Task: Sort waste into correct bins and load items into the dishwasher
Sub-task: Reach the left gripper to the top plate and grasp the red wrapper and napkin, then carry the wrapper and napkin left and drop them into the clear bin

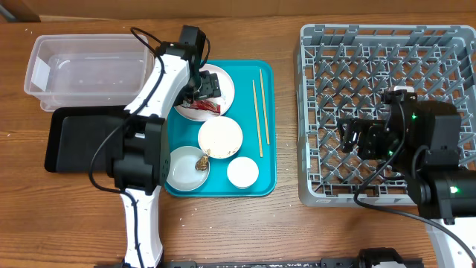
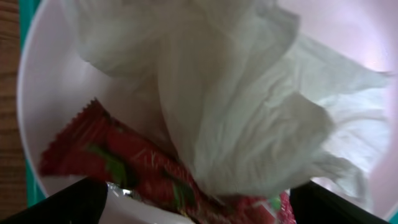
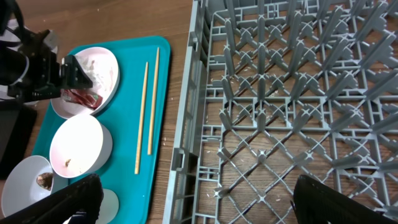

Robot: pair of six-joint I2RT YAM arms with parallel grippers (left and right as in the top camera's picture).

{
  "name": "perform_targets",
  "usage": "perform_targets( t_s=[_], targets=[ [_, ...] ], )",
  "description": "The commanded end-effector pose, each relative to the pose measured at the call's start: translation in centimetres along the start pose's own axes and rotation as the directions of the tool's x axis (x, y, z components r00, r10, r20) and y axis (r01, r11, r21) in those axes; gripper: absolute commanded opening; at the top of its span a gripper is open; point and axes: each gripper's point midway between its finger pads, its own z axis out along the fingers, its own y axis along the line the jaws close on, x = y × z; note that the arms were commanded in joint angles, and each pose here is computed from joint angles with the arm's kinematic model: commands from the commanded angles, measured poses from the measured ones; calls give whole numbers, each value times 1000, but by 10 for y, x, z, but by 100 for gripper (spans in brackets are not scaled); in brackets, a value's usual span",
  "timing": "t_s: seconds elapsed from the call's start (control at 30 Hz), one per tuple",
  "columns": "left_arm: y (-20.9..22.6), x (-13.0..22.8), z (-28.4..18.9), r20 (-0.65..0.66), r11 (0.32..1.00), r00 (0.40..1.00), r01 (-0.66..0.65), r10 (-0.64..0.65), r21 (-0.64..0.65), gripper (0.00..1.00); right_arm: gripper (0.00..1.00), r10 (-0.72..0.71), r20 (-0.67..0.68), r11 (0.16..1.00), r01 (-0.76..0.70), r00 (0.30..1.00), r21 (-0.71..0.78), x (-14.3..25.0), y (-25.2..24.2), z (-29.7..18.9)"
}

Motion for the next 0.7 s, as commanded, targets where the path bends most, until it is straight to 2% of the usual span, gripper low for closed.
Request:
perform_targets(
  t_s=[0.0, 0.03, 0.07, 0.1, 0.13, 0.17, 0.27, 0.37, 0.5, 0.67],
  targets=[
    [3, 1, 18, -19, 999, 1000, 15, -16, -33, 89, 100, -1, 2, 1000, 1, 1000, -12, -7, 4, 0],
    [4, 3, 24, -30, 999, 1000, 8, -9, -38, 83, 100, 2, -8, 1000, -2, 1000, -10, -6, 3, 2],
    [4, 4, 26, -33, 999, 999, -2, 1, -41, 72, 100, 5, -23, 1000, -5, 1000, -8, -4, 2, 6],
    [4, 4, 30, -37, 999, 999, -17, 16, -42, 49, 100, 7, -33, 1000, -7, 999, -7, -2, 1, 8],
    [4, 5, 33, -39, 999, 999, -19, 17, -44, 17, 100, 10, -47, 1000, -10, 999, -4, -1, 1, 11],
    [4, 4, 33, -39, 999, 999, -19, 17, -44, 4, 100, 12, -55, 1000, -12, 998, -3, 0, 0, 13],
    [2, 1, 32, -25, 999, 999, -26, 25, -36, 4, 100, 14, -65, 1000, -14, 998, -1, 2, -1, 14],
    [-4, -5, 9, -29, 998, 998, -56, 55, -15, 4, 100, 14, -66, 1000, -14, 998, -1, 2, -1, 15],
    [-10, -28, -72, 19, 999, 999, -47, 47, 13, 4, 100, 14, -65, 1000, -14, 998, -1, 2, -1, 15],
    [13, -62, -171, 184, 998, 983, 6, -18, 65, 4, 100, 14, -65, 1000, -14, 998, -1, 2, -1, 15]
  ],
)
